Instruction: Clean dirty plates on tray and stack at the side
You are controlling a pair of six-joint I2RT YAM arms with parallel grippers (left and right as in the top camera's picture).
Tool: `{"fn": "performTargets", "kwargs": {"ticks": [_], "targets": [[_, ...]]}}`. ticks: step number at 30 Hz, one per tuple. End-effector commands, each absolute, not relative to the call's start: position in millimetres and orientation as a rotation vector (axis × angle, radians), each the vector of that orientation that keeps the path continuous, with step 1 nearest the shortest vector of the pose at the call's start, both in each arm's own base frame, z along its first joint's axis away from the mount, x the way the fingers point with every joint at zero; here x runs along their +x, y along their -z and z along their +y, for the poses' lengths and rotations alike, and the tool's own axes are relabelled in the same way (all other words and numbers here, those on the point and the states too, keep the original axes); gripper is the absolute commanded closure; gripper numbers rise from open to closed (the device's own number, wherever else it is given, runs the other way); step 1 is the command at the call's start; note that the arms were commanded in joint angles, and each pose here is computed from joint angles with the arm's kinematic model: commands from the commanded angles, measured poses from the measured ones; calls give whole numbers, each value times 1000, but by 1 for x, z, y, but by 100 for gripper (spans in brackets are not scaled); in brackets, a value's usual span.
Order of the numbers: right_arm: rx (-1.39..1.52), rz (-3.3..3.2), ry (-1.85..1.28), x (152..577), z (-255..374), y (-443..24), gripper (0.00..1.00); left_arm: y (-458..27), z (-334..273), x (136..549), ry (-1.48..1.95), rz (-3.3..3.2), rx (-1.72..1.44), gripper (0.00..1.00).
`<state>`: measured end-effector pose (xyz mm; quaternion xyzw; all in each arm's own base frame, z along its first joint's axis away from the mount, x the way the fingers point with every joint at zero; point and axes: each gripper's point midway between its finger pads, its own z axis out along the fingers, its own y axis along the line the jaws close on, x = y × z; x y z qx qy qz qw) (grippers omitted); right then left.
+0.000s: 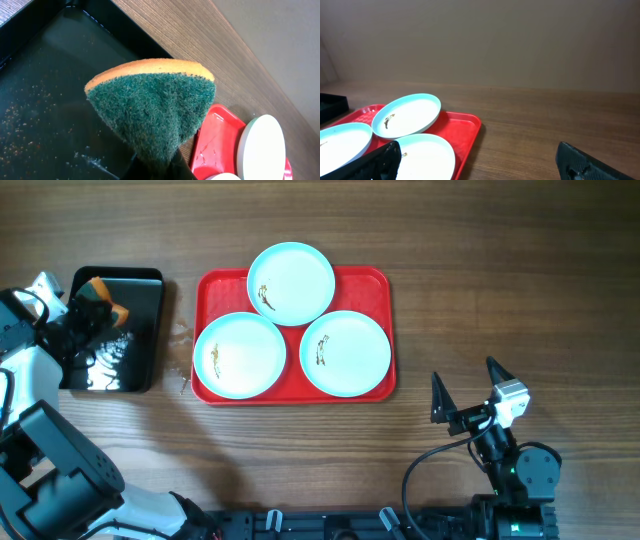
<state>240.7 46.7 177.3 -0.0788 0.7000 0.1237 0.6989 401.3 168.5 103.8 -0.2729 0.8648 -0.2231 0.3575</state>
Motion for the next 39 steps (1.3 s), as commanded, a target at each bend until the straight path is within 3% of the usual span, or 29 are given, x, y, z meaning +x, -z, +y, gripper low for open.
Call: {"fn": "performTargets", "kwargs": {"ticks": [1,22,23,25,29,34,37,39], "targets": [[-191,1550,-270,240,48,-179,0,-97,169,399,572,2243,-692,96],[-187,1541,-275,240,48,-181,0,-94,174,398,533,2253,-711,96],[-134,1530,-382,238,54,-187,0,-94,174,398,533,2253,-711,96],[3,1620,-877,221,90,-180,0,-94,174,398,533,2253,-711,96],[395,1608,-1177,225,82,-185,0,-94,173,398,535,2255,-713,96],[-43,1282,-1151,184,101,-304,1,-93,173,397,537,2257,-715,96],[-157,1367,-963,187,104,-344,1,-93,172,397,540,2260,-718,96],[-246,1584,-831,210,107,-361,0,-93,172,396,539,2260,-718,96]]}}
